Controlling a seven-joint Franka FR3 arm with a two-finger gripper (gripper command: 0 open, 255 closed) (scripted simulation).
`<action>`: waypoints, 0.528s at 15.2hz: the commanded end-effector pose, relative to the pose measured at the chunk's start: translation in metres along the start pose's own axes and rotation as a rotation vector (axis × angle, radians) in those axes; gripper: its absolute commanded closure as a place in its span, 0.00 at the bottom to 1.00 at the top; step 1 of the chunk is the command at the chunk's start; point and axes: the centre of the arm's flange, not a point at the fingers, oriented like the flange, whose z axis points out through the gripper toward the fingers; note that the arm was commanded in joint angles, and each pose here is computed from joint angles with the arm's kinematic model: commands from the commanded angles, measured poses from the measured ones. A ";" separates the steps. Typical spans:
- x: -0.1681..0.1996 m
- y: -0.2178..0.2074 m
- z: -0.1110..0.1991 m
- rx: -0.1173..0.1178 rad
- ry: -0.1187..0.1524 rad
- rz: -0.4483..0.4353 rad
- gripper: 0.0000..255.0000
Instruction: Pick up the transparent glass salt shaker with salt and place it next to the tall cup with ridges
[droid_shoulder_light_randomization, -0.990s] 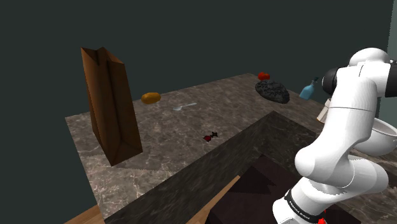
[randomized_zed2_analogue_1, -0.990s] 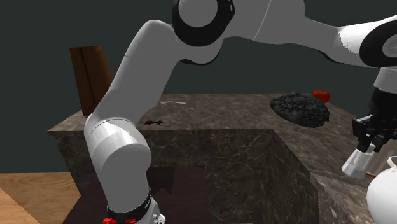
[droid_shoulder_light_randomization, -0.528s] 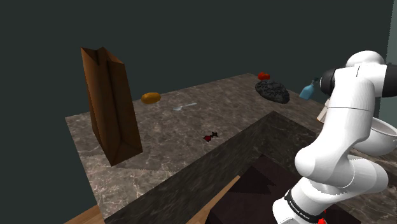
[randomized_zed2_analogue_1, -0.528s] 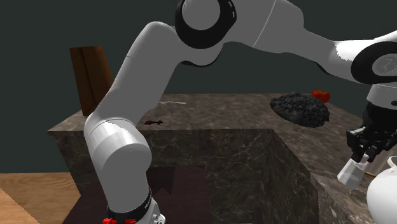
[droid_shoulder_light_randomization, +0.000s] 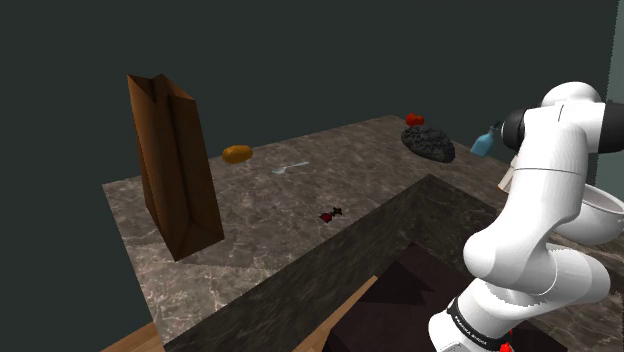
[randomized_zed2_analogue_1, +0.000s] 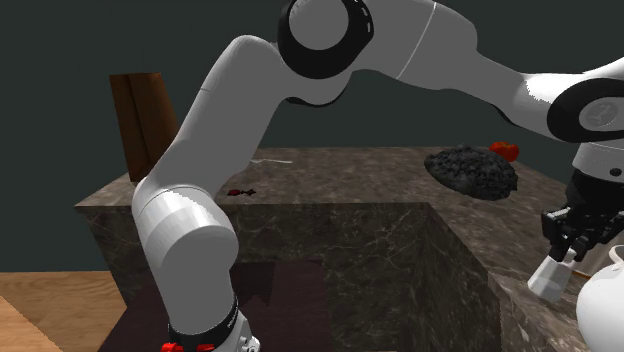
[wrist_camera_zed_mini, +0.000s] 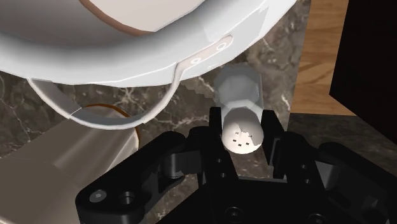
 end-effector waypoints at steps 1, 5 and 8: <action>0.000 0.000 0.000 0.000 0.000 0.000 1.00; 0.000 0.000 0.000 0.000 0.000 0.000 0.00; 0.000 0.000 0.000 0.000 0.000 0.000 0.00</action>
